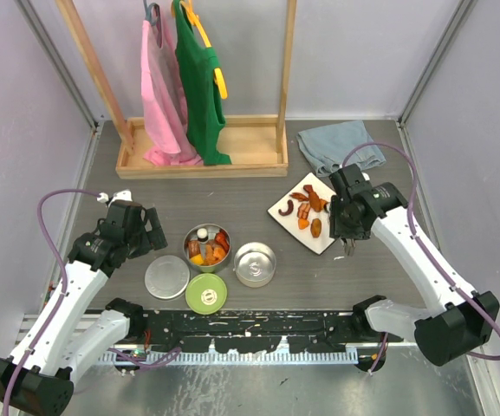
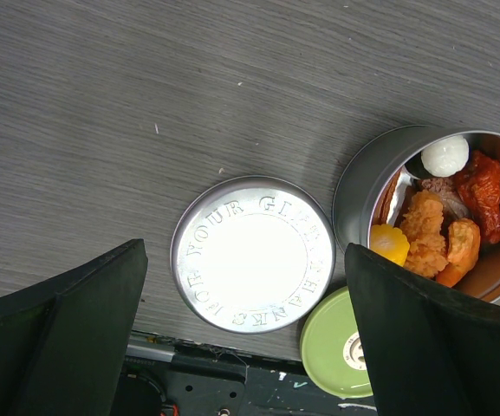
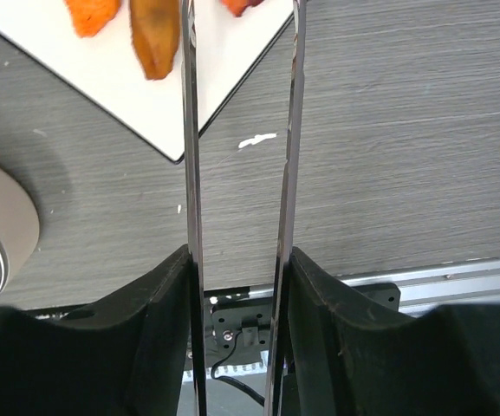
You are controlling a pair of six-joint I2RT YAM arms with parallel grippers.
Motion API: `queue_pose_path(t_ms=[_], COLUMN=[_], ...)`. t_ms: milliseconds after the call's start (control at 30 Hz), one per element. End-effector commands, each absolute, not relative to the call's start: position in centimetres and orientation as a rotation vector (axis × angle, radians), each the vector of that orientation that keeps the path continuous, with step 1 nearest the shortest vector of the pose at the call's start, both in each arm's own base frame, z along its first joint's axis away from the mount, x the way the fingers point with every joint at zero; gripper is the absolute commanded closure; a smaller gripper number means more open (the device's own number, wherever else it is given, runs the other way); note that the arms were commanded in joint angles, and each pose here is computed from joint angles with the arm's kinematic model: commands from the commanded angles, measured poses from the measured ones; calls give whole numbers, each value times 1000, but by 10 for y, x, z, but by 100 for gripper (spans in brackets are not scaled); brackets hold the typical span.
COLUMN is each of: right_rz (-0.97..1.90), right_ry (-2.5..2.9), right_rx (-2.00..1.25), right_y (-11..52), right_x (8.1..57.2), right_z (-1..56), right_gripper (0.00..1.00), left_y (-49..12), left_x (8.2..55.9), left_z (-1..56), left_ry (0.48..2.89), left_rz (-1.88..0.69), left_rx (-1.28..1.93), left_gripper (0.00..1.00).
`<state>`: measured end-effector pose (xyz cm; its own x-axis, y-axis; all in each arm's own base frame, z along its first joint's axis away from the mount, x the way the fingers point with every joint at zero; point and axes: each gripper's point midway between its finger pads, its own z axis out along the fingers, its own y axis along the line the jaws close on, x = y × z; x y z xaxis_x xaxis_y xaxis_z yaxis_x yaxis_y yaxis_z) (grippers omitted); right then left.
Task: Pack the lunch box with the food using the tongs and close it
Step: Pick up the fake food from the plate.
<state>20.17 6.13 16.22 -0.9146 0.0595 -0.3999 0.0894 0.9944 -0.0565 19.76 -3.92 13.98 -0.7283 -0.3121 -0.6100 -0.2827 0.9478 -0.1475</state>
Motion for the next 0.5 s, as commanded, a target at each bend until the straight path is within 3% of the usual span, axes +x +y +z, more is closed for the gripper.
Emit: queue_pose_path(t_ms=[0, 467], right_rz=[-109, -18], right_ry=[2653, 2748], right_rx=[135, 143], right_y=[48, 52], right_x=[216, 218], right_z=[171, 133], right_gripper=[49, 45], left_y=[-42, -43], left_x=[208, 208], left_z=[154, 152], left_ry=[2370, 2378], left_rz=[-96, -95], left_rx=[-416, -412], left_gripper=[2, 2])
